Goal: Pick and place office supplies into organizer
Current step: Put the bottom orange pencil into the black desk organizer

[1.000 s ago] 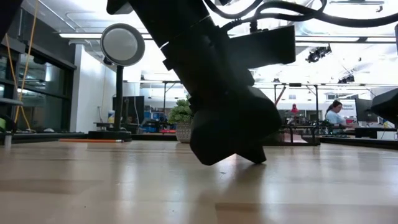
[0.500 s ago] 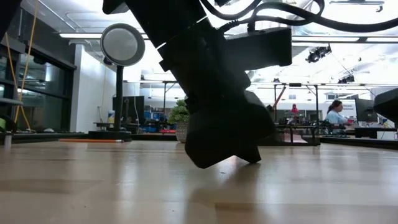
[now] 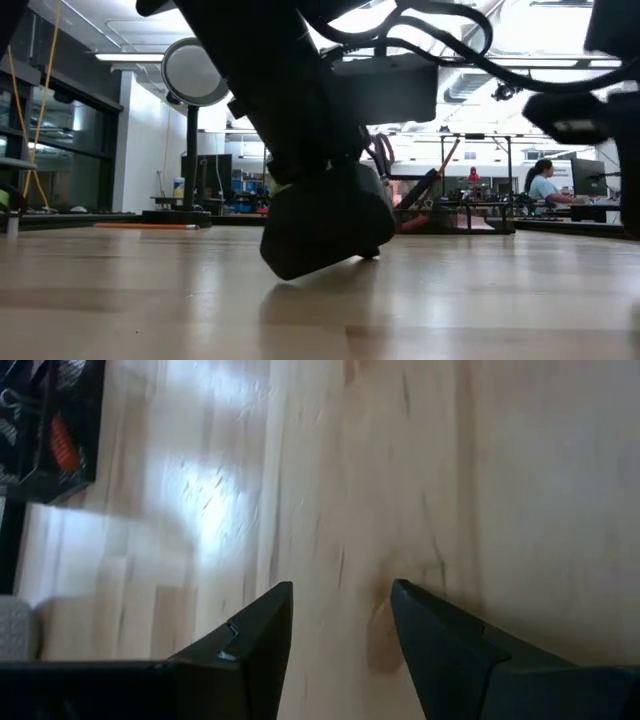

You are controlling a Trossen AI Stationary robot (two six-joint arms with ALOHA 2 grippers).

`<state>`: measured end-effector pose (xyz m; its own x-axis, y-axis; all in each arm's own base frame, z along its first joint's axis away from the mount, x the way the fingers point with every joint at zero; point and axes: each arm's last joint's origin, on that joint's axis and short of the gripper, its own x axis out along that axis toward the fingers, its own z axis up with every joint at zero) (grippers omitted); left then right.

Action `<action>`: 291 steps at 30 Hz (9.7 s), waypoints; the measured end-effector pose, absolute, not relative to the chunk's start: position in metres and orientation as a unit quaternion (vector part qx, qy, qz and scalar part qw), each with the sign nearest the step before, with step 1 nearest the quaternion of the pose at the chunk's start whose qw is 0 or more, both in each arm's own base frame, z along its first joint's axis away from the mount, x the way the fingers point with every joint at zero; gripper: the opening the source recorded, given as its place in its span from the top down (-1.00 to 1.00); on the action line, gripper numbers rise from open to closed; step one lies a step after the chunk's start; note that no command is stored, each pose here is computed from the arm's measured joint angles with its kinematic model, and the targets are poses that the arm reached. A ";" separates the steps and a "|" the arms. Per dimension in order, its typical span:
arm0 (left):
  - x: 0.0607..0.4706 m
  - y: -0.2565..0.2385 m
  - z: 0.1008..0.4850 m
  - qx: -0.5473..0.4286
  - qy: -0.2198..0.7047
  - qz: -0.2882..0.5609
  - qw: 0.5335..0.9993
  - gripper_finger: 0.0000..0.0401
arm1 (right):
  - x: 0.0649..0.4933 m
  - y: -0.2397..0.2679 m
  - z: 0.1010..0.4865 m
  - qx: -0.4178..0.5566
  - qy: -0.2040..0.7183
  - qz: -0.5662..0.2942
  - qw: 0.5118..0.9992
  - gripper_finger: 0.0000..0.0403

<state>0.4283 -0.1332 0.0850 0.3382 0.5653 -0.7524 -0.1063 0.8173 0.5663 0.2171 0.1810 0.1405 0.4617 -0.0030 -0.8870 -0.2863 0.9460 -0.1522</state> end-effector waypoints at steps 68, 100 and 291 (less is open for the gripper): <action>0.409 -0.138 0.116 0.330 0.597 0.095 0.725 0.15 | 0.151 0.033 0.246 -0.148 0.322 -0.108 0.929 1.00; 0.438 -0.137 0.143 0.689 0.502 -0.194 0.485 0.15 | 0.146 0.037 0.243 -0.166 0.340 -0.088 0.921 1.00; 0.471 0.046 0.375 0.488 0.376 0.071 0.785 1.00 | 0.153 0.042 0.210 -0.126 0.295 -0.054 0.946 1.00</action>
<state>0.4706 0.0463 0.3749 0.7079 0.4780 -0.5200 0.2549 0.5138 0.8192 0.1529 0.0417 0.2097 0.8199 -0.1772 -0.5443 0.0287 0.9624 -0.2701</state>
